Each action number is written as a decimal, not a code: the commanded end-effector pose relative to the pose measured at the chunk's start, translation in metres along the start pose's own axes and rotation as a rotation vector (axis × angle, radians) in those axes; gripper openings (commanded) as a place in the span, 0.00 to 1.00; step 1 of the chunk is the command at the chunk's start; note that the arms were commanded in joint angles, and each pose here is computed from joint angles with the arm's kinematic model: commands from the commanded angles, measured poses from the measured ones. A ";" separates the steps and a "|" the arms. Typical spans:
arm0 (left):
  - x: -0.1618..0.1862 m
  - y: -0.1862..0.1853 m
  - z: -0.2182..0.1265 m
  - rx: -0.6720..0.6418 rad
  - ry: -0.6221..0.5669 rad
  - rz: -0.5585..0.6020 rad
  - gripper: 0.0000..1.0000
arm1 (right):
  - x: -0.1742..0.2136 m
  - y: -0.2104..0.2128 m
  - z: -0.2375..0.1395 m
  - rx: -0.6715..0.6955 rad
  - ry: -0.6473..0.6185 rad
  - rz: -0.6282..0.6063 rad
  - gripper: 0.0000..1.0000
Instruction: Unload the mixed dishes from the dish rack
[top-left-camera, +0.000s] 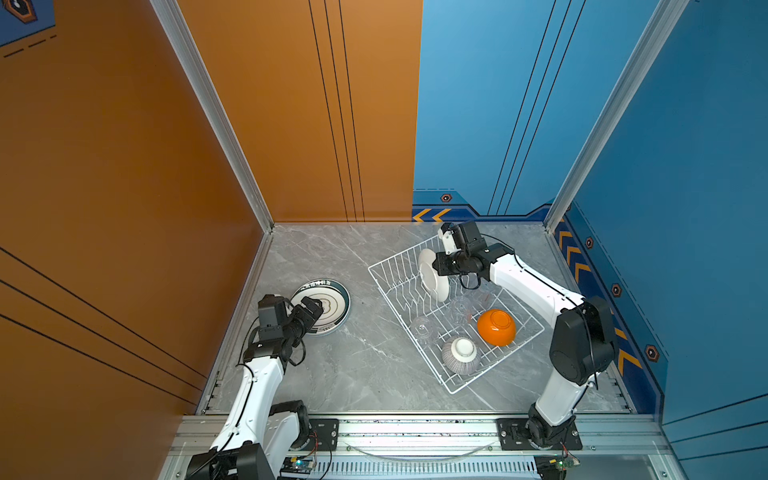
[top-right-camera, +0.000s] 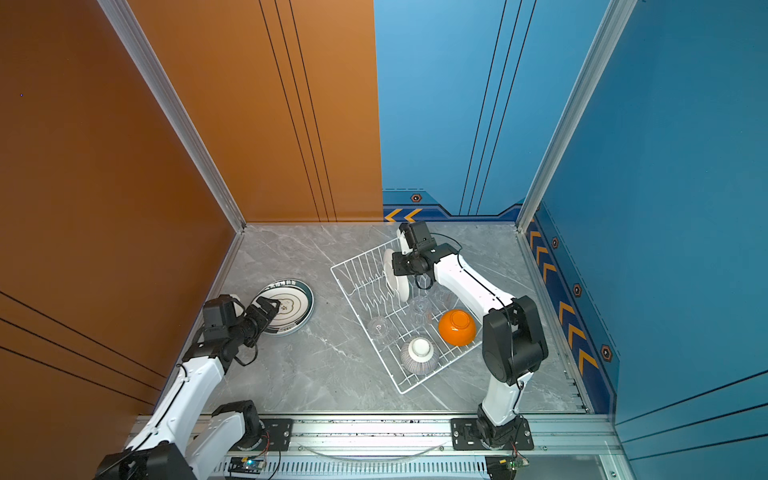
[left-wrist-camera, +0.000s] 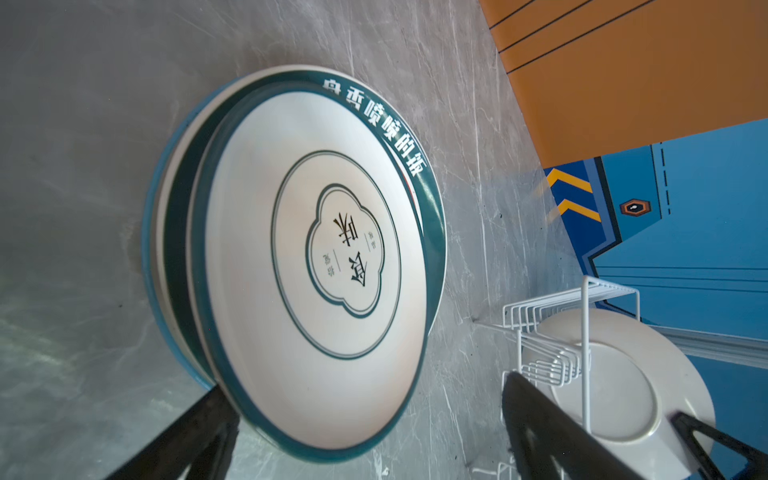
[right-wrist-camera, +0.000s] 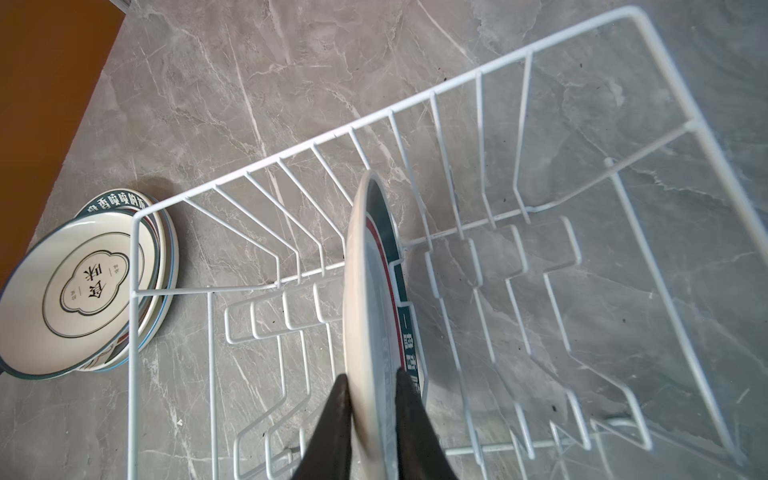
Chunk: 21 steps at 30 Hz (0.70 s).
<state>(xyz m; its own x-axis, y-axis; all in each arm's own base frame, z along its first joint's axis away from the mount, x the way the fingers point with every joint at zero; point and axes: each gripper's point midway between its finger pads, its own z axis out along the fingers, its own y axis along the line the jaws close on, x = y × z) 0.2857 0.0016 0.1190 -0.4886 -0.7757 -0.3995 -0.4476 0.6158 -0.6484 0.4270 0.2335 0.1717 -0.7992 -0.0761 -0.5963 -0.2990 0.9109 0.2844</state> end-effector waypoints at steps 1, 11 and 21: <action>-0.002 0.001 -0.018 -0.071 -0.004 0.092 0.98 | 0.014 -0.018 0.011 0.093 0.064 0.064 0.13; 0.001 0.006 -0.026 -0.117 -0.012 0.140 0.98 | 0.019 -0.021 0.016 0.138 0.112 0.026 0.18; -0.012 -0.009 -0.032 -0.114 -0.072 0.195 0.98 | 0.012 -0.024 0.016 0.204 0.122 -0.019 0.15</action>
<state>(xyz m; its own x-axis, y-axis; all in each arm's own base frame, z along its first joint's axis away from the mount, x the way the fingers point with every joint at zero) 0.2698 0.0046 0.1407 -0.5317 -0.6696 -0.5185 -0.4361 0.7413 -0.5102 0.4360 0.2377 0.1716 -0.8114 -0.1225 -0.5715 -0.2877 0.9348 0.2081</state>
